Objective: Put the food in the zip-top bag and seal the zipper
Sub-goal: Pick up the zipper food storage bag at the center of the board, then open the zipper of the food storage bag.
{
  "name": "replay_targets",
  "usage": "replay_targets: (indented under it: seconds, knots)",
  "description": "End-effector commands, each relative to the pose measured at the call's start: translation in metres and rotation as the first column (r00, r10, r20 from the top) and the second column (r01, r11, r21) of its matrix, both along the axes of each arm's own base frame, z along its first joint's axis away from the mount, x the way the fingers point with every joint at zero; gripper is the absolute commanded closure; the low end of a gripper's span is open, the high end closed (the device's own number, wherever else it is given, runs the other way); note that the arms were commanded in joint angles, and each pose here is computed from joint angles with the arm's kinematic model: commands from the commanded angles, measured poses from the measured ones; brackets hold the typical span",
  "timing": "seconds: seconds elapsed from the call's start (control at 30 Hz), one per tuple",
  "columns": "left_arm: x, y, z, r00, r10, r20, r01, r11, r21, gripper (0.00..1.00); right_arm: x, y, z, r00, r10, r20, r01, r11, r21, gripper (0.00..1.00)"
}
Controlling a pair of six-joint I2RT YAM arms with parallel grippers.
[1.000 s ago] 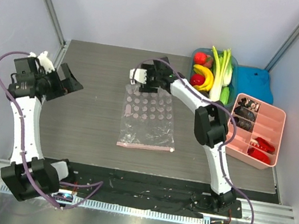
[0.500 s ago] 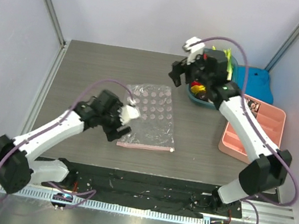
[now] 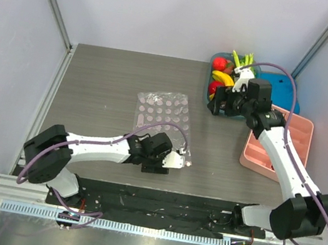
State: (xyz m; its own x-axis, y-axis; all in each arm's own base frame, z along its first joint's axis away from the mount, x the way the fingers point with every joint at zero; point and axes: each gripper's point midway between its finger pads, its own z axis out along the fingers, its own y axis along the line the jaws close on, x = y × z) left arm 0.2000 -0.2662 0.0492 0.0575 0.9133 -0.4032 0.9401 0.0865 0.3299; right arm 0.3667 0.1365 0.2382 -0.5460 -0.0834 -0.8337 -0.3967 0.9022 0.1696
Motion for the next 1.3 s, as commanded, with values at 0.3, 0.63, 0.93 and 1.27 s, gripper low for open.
replay_targets:
  seconds: [0.3,0.63,0.93,1.27]
  knots:
    - [0.034,-0.034,0.021,0.991,0.09,0.101,-0.084,0.994,-0.067,0.86,-0.012,-0.024,0.026,0.994,-0.08,0.075,0.079,0.997,0.022,0.09]
    - [0.109,-0.008,0.079,0.753,0.566,-0.336,-0.651,0.717,-0.251,1.0,0.004,-0.04,0.036,0.979,-0.197,0.058,0.192,0.978,0.077,0.08]
    - [0.172,0.035,0.188,0.475,0.717,-0.511,-0.859,0.251,-0.446,1.0,0.011,-0.019,0.093,0.98,-0.107,0.17,0.053,0.954,0.294,0.08]
    - [0.169,0.034,0.222,0.4,0.687,-0.606,-0.879,0.1,-0.466,1.0,-0.001,0.042,0.048,0.996,0.083,-0.031,-0.06,0.888,0.457,0.08]
